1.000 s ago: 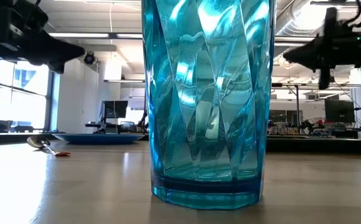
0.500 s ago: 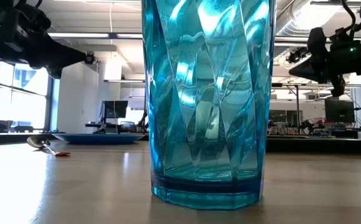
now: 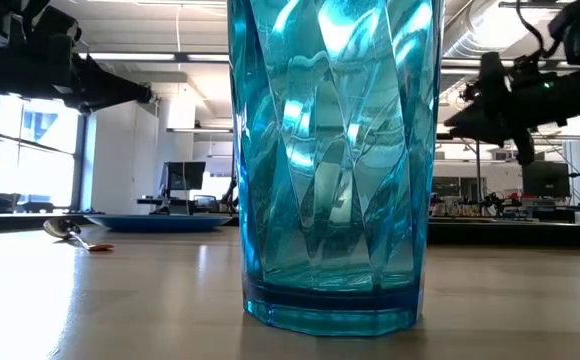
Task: Pick and place plate/cup/fork/spoon on tray
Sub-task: Put the blue plate on the centre of the green serving tray
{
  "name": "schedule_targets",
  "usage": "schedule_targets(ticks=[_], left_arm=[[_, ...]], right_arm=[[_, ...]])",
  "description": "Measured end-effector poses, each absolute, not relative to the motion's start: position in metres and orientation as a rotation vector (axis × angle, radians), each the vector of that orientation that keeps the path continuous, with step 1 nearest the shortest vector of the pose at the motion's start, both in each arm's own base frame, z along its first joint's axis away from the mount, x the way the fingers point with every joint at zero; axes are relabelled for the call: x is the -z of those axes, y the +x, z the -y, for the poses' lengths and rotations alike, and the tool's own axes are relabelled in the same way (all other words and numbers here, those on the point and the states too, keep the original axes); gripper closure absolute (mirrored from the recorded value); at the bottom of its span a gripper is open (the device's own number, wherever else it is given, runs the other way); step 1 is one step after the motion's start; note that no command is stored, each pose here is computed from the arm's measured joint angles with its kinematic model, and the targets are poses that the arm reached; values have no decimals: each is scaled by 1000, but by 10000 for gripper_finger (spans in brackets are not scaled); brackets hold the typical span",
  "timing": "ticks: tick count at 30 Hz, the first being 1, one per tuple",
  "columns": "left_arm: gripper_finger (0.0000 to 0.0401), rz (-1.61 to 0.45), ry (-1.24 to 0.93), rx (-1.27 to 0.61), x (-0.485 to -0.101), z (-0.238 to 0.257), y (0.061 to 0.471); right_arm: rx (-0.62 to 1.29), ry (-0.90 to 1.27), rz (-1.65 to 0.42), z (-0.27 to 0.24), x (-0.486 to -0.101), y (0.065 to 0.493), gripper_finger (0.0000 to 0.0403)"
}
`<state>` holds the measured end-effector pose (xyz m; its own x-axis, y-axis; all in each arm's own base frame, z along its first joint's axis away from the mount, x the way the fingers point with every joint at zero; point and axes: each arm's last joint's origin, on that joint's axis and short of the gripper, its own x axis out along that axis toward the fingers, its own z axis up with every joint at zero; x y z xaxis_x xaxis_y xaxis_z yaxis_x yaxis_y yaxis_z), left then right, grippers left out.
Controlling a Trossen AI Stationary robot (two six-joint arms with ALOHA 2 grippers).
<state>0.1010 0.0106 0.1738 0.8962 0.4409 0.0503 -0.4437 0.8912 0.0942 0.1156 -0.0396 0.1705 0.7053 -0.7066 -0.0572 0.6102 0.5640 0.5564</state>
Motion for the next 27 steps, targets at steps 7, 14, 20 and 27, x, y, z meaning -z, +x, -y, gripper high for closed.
schedule_targets(ticks=[7, 14, 20, 27], left_arm=[[324, 6, 126, -538, -173, -18, 103], [302, -116, 61, -595, -160, -24, 104], [302, -159, 50, -593, -155, -24, 106], [302, -154, 18, -593, -155, -24, 106]], right_arm=[[823, 530, 54, 51, -225, 171, 257], [885, 421, -162, 77, -262, 244, 245], [782, 453, -309, 98, -270, 299, 244], [745, 410, -396, 107, -266, 342, 244]])
